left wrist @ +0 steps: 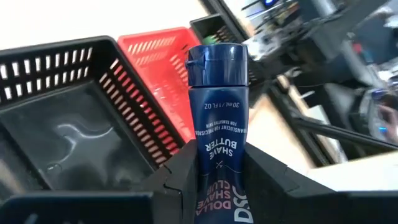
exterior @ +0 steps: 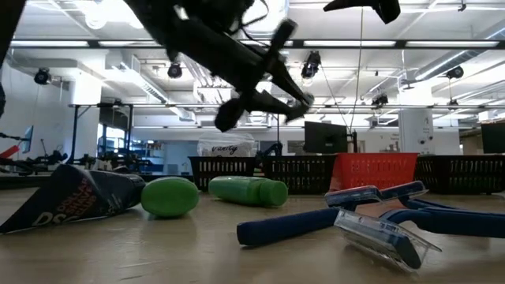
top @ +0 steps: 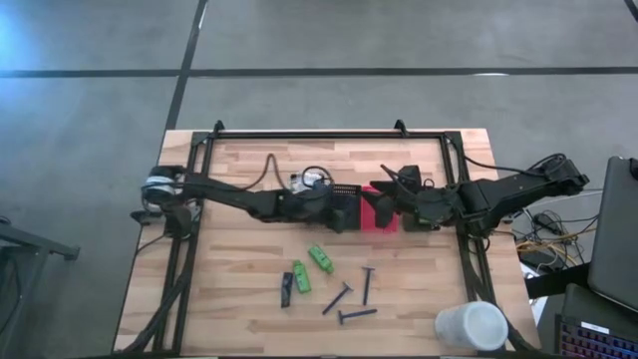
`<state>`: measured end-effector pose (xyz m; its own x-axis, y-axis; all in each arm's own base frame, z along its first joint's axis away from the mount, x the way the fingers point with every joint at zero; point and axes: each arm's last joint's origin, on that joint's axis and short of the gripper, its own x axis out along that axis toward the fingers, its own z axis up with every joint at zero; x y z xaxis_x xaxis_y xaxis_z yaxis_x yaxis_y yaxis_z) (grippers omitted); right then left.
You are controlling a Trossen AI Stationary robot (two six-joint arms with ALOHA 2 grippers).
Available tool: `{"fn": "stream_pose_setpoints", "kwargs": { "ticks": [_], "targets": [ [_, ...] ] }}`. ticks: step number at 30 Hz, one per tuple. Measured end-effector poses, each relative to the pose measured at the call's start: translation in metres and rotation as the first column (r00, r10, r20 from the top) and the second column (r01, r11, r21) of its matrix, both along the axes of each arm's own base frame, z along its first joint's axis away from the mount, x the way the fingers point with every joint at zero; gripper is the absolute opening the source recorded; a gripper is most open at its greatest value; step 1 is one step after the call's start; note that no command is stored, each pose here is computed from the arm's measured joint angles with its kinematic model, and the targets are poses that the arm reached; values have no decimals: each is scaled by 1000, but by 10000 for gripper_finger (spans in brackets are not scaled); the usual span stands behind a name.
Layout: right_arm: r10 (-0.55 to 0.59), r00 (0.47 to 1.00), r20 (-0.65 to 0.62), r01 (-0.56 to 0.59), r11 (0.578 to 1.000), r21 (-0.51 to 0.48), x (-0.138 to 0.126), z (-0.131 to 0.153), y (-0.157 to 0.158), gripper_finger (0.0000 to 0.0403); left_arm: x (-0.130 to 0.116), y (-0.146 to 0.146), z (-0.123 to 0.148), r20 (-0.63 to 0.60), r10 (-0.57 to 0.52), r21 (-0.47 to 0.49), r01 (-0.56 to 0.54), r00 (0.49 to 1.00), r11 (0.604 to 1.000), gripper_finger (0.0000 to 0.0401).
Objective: Pick & Place Travel size toiletries
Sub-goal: Put the blue shaving cream into the middle black bin
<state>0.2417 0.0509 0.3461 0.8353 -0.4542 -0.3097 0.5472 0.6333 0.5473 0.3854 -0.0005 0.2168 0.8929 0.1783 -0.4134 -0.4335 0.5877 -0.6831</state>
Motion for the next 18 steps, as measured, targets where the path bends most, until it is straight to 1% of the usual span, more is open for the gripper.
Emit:
{"fn": "stream_pose_setpoints", "kwargs": {
  "ticks": [4, 7, 9, 13, 15, 18],
  "targets": [
    [0, 1000, -2, 0, 1000, -1, 0, 0, 0, 244, 18, 9, -9, -52, 37, -27, -38, 998, 999, 110],
    [3, 1000, -4, -3, 1000, 2, 0, 0, 0, 244, 24, 15, -13, -103, 75, -12, -76, 992, 997, 110],
    [8, 1000, -17, -8, 1000, 1, -1, -2, 0, 244, 25, 17, -14, -132, 102, 0, -103, 986, 995, 110],
    [10, 999, -34, -10, 1000, -2, -1, -3, 0, 244, 22, 18, -13, -153, 151, -19, -155, 977, 988, 115],
    [12, 999, -47, -12, 1000, -9, -2, -4, 0, 244, 21, 18, -14, -158, 152, -19, -157, 976, 987, 125],
    [13, 998, -57, -14, 1000, -14, -2, -5, 0, 244, 21, 18, -14, -155, 161, -34, -168, 975, 985, 151]
  ]
}}
